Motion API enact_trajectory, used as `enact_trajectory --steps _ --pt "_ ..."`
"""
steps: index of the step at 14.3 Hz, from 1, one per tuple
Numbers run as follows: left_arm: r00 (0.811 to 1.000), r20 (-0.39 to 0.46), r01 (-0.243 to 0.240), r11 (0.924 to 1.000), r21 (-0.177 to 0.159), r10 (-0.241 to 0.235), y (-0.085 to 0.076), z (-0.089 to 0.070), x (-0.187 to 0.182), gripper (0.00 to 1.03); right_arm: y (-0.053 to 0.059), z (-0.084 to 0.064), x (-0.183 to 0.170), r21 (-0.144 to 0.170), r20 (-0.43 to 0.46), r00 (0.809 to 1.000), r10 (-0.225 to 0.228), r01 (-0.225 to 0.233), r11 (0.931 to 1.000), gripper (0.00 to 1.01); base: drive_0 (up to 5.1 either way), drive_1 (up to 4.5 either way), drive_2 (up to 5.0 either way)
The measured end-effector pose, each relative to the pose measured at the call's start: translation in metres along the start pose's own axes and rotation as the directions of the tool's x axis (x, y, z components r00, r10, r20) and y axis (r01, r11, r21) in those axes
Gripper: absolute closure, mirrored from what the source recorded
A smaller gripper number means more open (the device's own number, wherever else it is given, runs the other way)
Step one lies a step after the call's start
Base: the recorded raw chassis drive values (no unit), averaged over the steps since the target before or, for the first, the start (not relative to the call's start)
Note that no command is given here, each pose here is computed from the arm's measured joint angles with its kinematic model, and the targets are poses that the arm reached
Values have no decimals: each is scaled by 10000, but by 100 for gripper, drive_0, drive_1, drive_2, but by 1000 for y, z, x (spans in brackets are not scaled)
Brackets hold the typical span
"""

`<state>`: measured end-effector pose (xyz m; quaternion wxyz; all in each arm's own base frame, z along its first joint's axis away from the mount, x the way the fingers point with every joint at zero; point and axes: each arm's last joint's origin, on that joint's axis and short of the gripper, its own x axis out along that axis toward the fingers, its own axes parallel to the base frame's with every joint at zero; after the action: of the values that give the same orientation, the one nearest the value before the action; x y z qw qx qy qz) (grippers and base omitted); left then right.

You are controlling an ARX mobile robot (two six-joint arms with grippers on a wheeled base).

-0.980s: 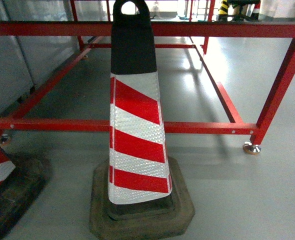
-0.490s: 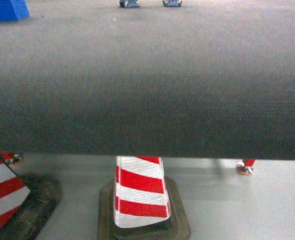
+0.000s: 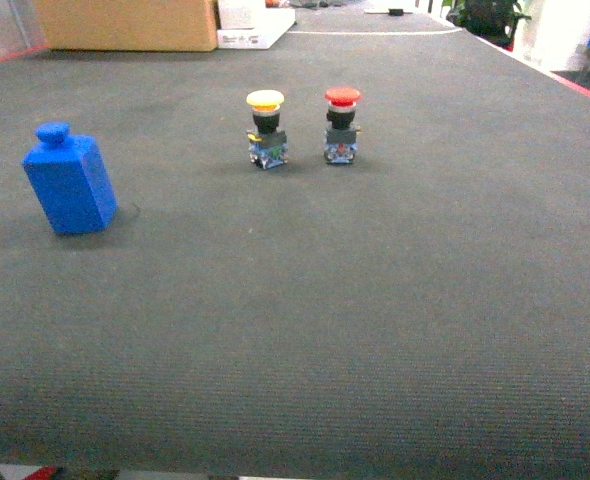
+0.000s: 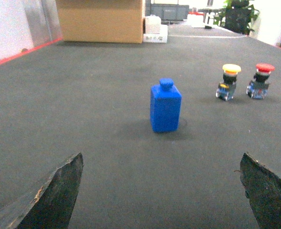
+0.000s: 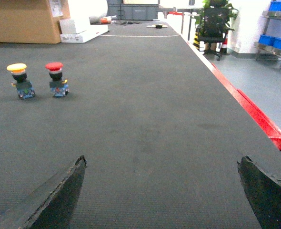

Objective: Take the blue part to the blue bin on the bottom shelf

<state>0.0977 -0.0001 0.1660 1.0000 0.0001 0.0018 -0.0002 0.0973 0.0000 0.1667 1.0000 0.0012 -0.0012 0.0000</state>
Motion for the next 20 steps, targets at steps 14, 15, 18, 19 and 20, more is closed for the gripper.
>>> enact_trajectory --steps 14,15,18,19,20 --pt "9993 -320 -182 9998 -93 179 0 -2 0 5 0 0 0 4 -8 10000 0 0 10000 3 0 0 0" --pt "9535 -2450 -1888 9815 -318 1755 -6 -2 4 5 0 0 0 -4 -11 10000 8 -8 10000 3 0 0 0" --pt "9414 -1897 -2966 9523 -721 2789 -13 5 29 5 0 0 0 0 -8 10000 4 -4 10000 3 0 0 0" --pt "9546 -1851 -2527 9636 -875 2335 -17 5 52 5 0 0 0 0 -11 10000 0 0 10000 3 0 0 0" --pt "9590 -1757 -2412 9659 -939 2224 -18 6 71 5 0 0 0 0 -8 10000 0 0 10000 3 0 0 0"
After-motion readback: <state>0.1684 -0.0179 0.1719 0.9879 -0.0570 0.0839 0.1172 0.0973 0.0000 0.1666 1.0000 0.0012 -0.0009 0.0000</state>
